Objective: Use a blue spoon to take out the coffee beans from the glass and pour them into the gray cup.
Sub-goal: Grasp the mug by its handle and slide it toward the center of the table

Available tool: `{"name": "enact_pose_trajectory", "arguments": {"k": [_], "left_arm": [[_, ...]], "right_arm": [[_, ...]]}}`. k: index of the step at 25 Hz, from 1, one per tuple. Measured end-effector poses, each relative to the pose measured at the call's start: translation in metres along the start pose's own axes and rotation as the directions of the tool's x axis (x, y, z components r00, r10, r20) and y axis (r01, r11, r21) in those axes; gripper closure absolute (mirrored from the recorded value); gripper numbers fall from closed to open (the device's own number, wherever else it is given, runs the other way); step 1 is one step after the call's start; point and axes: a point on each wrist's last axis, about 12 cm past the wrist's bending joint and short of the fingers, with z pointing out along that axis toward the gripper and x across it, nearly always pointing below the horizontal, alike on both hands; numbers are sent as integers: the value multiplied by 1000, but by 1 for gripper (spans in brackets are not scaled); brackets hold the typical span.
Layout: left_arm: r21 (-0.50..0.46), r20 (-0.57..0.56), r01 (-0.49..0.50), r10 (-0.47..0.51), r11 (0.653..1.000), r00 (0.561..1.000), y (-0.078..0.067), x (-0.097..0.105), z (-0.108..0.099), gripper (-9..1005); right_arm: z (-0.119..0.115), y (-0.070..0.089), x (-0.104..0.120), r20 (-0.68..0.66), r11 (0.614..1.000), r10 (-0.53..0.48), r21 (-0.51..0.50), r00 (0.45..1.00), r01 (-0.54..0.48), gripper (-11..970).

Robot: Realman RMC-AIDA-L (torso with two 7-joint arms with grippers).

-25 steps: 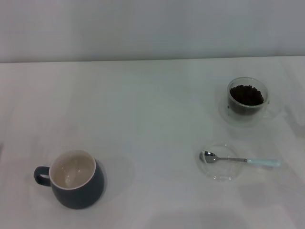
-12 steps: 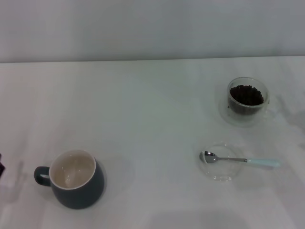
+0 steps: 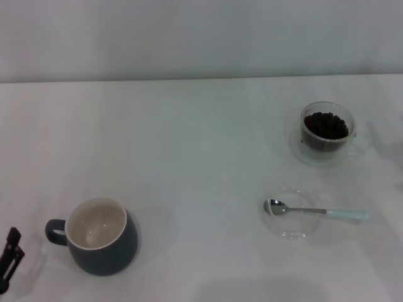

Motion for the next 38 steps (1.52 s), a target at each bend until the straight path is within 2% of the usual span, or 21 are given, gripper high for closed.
{"name": "enact_pose_trajectory", "arguments": {"k": [4,9,22,38], "left_arm": [[66,-17,-68,69,995,997,-7,3,-3,124],[101,-35,-123,127,987,991,-11,6,-4,123],[135,-103,-127,141,983,985,-15,13,11,123],[161,-122,-145,165,976,979,-14,13,33,124]], "right_arm": [[7,0,-1,3,1000,-5,-3,1000,5,91],[12,0,0,-7,1000,-8,-4,1000,8,90],[10,0,0,-12,1000,-9,-2,1000,9,91],[10,0,1,-16,1000,-12,-7,1000,12,90]]}}
